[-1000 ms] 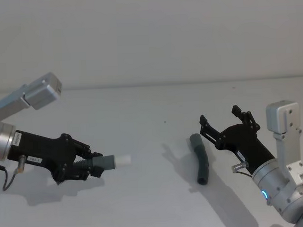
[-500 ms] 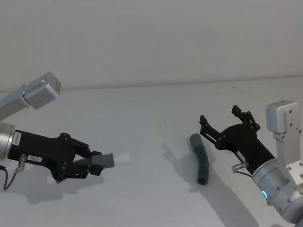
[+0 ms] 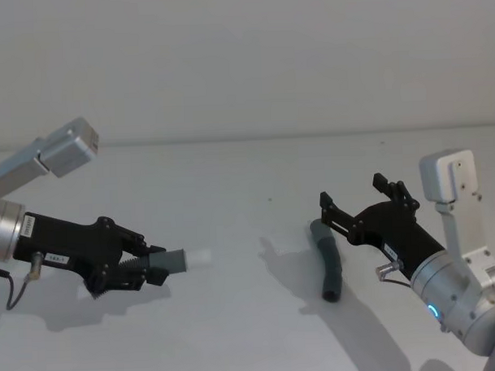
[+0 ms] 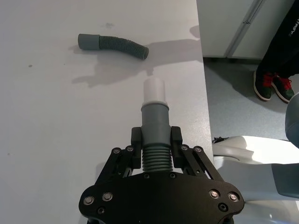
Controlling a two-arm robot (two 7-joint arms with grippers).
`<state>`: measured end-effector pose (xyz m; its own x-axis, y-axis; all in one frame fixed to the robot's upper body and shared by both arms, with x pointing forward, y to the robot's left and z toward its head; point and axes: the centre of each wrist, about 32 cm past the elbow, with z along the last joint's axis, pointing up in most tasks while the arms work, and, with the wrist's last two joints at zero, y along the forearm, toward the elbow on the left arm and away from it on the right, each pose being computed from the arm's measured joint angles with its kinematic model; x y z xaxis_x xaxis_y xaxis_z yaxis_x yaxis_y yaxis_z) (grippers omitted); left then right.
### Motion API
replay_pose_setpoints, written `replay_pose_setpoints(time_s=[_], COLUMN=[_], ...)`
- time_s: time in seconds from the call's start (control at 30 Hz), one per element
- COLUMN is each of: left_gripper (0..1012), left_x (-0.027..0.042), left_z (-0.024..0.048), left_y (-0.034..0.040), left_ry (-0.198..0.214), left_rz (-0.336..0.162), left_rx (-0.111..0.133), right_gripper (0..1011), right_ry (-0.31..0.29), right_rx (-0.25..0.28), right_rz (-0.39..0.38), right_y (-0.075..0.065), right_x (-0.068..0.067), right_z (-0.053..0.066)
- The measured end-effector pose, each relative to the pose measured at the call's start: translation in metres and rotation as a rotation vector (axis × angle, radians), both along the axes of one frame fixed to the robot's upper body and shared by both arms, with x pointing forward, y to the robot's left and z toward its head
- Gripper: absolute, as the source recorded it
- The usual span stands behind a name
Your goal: Use both hands to pick up one end of the pipe from the table, align the ends, and insert them.
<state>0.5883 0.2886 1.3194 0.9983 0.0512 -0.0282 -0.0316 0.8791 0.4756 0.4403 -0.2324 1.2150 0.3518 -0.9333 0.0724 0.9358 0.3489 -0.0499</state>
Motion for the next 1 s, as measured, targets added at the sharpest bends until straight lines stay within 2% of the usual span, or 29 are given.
replay_pose_setpoints(time_s=[0.17, 0.37, 0.73, 1.0], left_gripper=[323, 323, 323, 323], left_x=[0.0001, 0.0002, 0.0003, 0.0003], left_z=[-0.0002, -0.0003, -0.0005, -0.0005], left_y=[-0.0001, 0.0, 0.0002, 0.0003], left_ry=[0.0, 0.0, 0.0, 0.0], left_rz=[0.0, 0.001, 0.002, 0.002], left_rx=[-0.001, -0.001, -0.001, -0.001], right_gripper=[1002, 1002, 1002, 1002], right_ry=[0.046, 0.129, 0.253, 0.304], right_rx=[-0.014, -0.024, -0.024, -0.033], right_rz=[-0.01, -0.044, -0.085, -0.082], right_y=[0.003, 0.01, 0.022, 0.029], right_x=[-0.003, -0.006, -0.01, -0.009], right_z=[0.01, 0.022, 0.028, 0.03])
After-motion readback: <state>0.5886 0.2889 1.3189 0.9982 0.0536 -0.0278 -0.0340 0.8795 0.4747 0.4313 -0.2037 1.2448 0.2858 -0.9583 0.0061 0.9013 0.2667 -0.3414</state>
